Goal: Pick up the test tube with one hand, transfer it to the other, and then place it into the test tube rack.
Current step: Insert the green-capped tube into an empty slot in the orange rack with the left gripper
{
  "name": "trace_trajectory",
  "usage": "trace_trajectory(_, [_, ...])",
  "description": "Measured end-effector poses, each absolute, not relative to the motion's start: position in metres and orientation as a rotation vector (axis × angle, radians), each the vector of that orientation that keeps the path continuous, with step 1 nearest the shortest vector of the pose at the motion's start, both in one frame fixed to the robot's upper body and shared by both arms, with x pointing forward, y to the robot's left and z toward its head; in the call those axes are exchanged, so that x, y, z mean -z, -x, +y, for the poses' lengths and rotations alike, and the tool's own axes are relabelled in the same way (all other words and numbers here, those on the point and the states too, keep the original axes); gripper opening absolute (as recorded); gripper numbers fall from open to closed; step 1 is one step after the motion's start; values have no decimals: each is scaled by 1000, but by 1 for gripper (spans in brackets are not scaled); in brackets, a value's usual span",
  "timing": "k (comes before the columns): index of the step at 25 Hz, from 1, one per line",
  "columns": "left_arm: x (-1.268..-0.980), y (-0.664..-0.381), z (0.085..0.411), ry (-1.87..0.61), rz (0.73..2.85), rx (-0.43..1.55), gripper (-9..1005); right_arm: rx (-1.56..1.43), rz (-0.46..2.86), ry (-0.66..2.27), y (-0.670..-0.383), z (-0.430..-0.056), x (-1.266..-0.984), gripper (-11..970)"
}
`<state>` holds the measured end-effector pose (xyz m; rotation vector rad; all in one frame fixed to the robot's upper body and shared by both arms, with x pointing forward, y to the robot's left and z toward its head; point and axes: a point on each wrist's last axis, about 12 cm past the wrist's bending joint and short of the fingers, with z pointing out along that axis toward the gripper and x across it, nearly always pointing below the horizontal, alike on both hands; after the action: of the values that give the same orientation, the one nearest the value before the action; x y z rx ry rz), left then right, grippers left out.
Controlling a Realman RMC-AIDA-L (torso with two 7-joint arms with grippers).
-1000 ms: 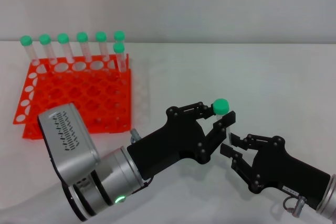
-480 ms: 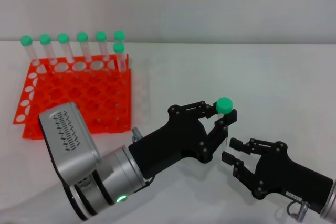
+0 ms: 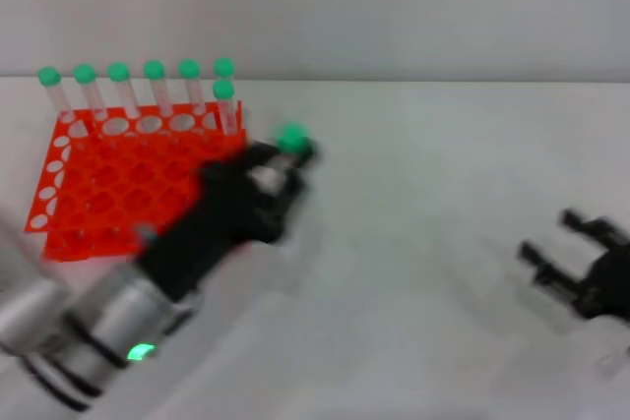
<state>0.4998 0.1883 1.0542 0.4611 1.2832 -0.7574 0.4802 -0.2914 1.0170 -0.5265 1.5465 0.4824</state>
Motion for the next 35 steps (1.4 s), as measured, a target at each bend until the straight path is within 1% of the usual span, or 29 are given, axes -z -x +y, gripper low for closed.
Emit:
trace_trajectory(4, [-1053,-499,231,-273,1265,610,216,-347,1538,324,-479,-327,-1020,623])
trace_trajectory(5, [-1053,-499,231,-273,1265,610,216,-316,1530,279,-479,-335,-1022,652])
trace_trajectory(6, [-1052,-501,249,-206,1268,543,216,-292,1522,247,-479,-340,-1023,681])
trace_trajectory(11, [-1053,-513,274,-109,1277,435,216,-161,1471,193,-484,-358,-1031,869])
trace_trajectory(15, [-1058,-532,278,-85,1292,399,216,-130,1447,179,-489,-361,-1036,870])
trace_trajectory(20, [-1066,-566,262,-127,1349,381,216,-132,1439,186,-495,-359,-1038,870])
trace_trajectory(23, [-1070,-578,254,-171,1369,350,216,-140,1436,194,-498,-356,-1039,870])
trace_trajectory(28, [-1075,-594,242,-224,1395,319,215,-147,1438,200,-499,-354,-1039,870])
trace_trajectory(35, [-1078,-610,237,-226,1454,297,215,-148,1438,199,-499,-354,-1039,870])
